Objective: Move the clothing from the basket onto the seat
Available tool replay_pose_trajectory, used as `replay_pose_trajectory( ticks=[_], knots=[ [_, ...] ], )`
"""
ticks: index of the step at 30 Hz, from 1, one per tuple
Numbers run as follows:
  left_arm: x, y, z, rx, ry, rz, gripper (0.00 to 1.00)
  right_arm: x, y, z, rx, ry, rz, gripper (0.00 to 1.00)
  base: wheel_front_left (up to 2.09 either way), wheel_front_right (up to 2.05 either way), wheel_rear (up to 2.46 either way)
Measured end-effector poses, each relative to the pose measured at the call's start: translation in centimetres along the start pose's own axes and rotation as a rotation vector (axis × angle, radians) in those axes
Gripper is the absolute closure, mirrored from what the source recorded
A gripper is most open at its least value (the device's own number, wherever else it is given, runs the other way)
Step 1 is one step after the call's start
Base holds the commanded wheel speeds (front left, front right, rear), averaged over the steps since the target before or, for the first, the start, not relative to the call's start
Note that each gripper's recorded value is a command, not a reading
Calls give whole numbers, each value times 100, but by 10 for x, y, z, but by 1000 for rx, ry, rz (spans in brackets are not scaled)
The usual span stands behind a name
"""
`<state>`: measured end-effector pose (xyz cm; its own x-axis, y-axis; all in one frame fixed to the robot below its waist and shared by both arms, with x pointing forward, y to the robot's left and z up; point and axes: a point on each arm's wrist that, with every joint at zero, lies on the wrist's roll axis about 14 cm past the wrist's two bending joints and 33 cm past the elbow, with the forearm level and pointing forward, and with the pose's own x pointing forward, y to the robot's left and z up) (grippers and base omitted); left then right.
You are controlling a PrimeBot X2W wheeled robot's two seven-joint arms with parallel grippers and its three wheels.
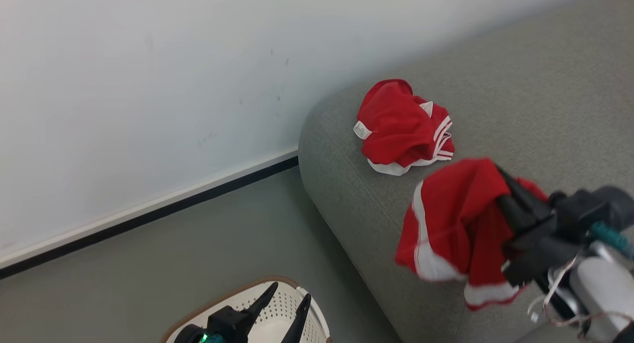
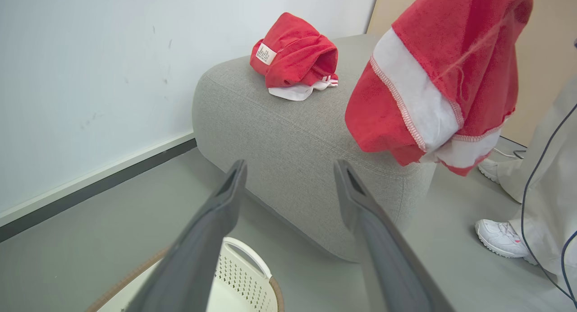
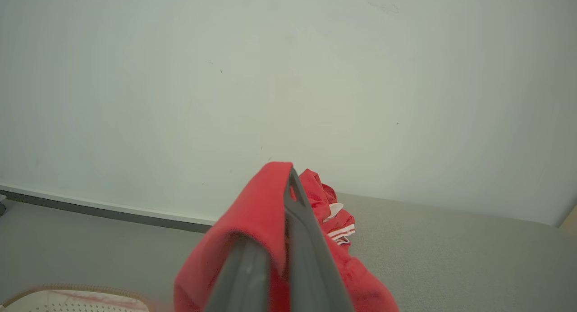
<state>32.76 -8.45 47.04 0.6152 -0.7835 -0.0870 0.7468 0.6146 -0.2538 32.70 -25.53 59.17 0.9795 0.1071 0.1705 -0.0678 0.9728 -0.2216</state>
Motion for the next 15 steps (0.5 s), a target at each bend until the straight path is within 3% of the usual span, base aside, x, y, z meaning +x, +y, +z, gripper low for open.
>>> replay_pose_trajectory(
  ticks=[15],
  knots=[
    [9, 42, -6, -15, 3, 55, 0, 107, -88, 95, -120, -156, -121, 100, 0, 0, 0]
  ],
)
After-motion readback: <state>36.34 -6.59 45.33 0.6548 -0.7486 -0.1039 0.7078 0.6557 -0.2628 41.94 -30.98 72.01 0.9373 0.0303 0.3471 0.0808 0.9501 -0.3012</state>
